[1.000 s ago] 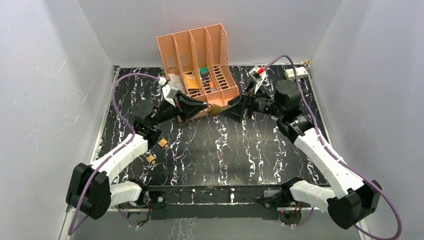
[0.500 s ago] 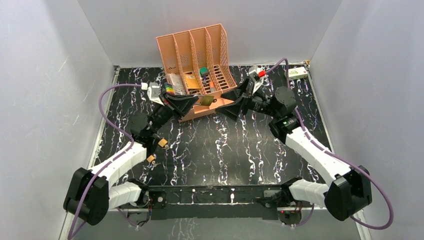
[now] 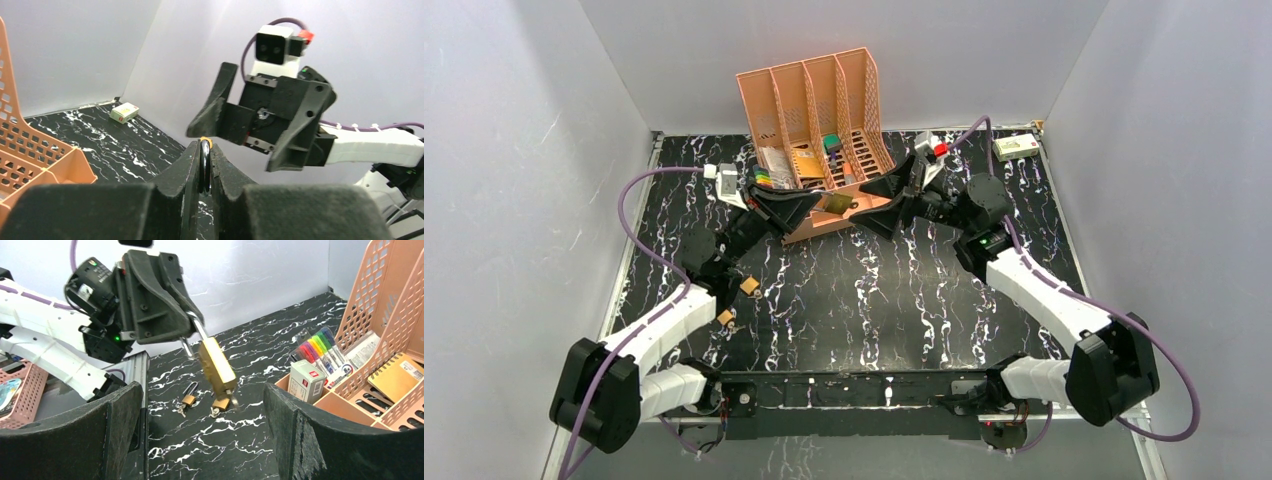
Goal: Lock with the key
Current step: Lock the lock.
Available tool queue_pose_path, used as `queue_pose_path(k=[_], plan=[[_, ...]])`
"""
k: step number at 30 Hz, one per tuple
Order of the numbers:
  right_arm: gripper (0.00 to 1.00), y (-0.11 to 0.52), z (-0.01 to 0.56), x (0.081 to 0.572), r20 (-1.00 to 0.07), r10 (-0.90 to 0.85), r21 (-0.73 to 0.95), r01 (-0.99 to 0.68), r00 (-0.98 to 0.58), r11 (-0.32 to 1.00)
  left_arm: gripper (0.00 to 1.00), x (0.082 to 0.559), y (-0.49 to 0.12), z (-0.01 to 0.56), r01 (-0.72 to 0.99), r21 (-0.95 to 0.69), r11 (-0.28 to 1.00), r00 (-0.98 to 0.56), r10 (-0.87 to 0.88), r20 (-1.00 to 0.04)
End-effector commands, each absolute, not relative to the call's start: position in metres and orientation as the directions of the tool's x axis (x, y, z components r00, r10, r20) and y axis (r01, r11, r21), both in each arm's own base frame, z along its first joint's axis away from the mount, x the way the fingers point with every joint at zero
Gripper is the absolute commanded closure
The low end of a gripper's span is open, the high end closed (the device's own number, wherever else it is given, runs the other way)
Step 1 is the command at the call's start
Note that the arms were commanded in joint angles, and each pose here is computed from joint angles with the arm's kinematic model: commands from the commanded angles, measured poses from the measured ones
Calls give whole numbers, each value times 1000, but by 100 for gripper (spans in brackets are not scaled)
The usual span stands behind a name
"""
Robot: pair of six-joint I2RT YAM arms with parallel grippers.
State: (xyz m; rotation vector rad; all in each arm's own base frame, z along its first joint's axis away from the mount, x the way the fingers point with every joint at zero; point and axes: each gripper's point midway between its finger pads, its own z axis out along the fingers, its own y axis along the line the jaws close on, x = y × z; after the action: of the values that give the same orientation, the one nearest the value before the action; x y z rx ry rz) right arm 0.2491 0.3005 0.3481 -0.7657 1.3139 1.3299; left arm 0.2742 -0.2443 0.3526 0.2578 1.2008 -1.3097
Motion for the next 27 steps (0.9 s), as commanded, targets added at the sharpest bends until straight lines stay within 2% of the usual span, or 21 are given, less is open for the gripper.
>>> queue_pose_path(k=[1, 2, 7, 14, 20, 27], plan=[[2, 306, 372, 251, -951, 273, 188, -971, -143, 146, 95, 242, -231, 419, 917, -280, 284, -19, -669, -743], [2, 307, 371, 251, -951, 272, 189, -971, -145, 145, 100, 240, -230, 420, 920, -270, 285, -10, -671, -741], [3, 312, 370, 251, -954, 265, 179, -976, -141, 124, 100, 234, -230, 424, 930, -251, 270, -7, -669, -743], [7, 328, 368, 237, -961, 234, 155, -988, -147, 16, 100, 233, -231, 425, 933, -255, 255, -17, -677, -736], [15, 339, 364, 230, -963, 218, 149, -987, -158, -59, 100, 229, -231, 427, 941, -241, 238, -16, -680, -733], [32, 341, 368, 228, -964, 223, 131, -988, -147, -81, 100, 228, -233, 422, 946, -224, 235, -10, -669, -744]])
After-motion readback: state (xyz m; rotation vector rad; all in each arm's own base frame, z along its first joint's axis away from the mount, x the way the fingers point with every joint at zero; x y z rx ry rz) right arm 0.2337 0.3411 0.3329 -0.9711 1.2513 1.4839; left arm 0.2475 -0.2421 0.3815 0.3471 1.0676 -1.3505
